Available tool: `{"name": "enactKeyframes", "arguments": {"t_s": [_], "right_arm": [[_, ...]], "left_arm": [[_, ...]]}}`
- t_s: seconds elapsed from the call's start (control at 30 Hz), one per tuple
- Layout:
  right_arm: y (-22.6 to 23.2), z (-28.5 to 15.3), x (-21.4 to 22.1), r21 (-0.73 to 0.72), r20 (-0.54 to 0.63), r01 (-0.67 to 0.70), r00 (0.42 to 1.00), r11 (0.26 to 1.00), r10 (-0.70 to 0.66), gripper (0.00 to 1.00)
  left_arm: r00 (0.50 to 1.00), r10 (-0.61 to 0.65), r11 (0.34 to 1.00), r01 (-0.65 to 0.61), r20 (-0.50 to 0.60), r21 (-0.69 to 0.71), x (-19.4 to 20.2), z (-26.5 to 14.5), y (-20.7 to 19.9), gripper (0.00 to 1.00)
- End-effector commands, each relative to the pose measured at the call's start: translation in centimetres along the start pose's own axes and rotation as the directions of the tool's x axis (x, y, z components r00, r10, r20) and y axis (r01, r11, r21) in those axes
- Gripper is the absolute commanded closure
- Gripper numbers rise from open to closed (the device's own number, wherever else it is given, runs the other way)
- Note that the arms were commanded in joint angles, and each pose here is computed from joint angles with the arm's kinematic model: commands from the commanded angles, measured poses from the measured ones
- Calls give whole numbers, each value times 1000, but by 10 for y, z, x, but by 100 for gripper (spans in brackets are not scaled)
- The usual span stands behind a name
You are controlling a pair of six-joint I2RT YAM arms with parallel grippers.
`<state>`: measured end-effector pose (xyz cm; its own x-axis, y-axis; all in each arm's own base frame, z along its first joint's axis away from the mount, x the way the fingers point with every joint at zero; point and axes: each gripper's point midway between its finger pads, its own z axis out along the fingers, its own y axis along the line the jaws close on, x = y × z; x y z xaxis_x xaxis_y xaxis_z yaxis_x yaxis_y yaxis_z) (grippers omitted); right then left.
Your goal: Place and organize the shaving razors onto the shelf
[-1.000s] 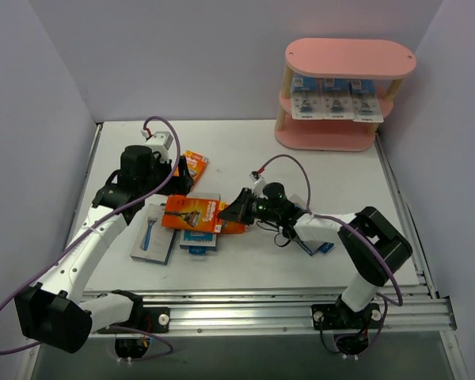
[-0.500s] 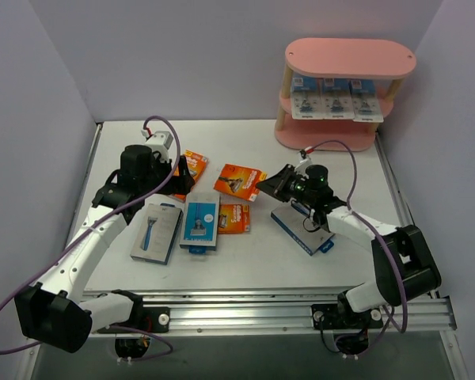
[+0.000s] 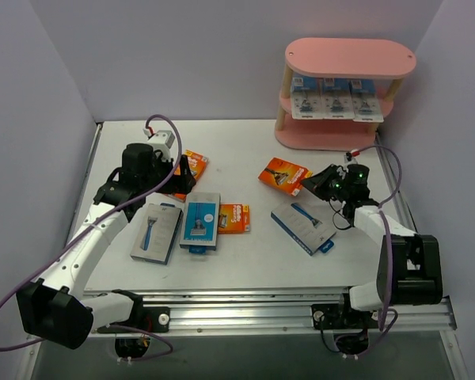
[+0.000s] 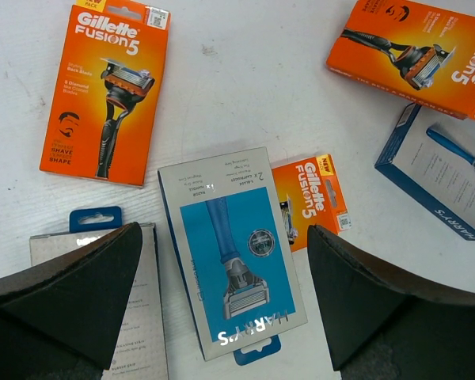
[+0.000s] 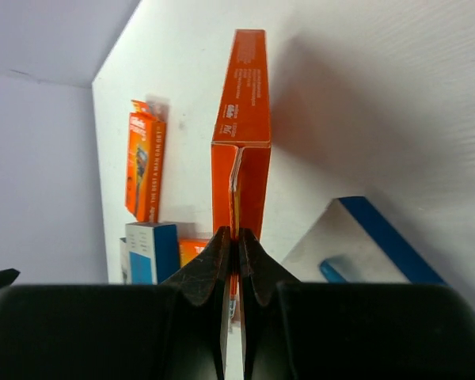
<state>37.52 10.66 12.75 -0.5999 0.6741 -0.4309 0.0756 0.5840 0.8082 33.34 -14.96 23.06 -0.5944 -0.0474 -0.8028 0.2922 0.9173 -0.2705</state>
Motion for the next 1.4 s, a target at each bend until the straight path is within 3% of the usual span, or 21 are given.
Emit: {"name": "enactKeyframes", "arguments": {"t_s": [0.0, 0.17, 0.5, 0.83, 1.1, 1.37], "right_arm": [[-6, -2, -24, 17, 16, 84, 996, 996, -85, 100], [-40, -4, -49, 194, 4, 152, 988, 969, -155, 100], [-62, 0, -97, 325, 34, 252, 960, 911, -278, 100], [-70, -1, -136, 382, 171, 277, 916, 882, -362, 100], [-98, -5, -167, 392, 261, 165, 924, 905, -281, 100], [-128, -3, -183, 306, 371, -29, 924, 952, -91, 100]], "left_arm": [[999, 6, 1000, -7, 36, 27, -18, -5, -9, 6], [1000, 4, 1000, -4, 25, 31, -16, -2, -9, 6], [1000, 2, 1000, -2, 9, 28, -14, 1, -9, 6], [1000, -4, 999, 4, -13, 37, -9, 6, -9, 6], [1000, -5, 999, 6, -25, 39, -6, 9, -9, 6], [999, -9, 999, 11, -45, 45, -2, 15, -9, 6]]}}
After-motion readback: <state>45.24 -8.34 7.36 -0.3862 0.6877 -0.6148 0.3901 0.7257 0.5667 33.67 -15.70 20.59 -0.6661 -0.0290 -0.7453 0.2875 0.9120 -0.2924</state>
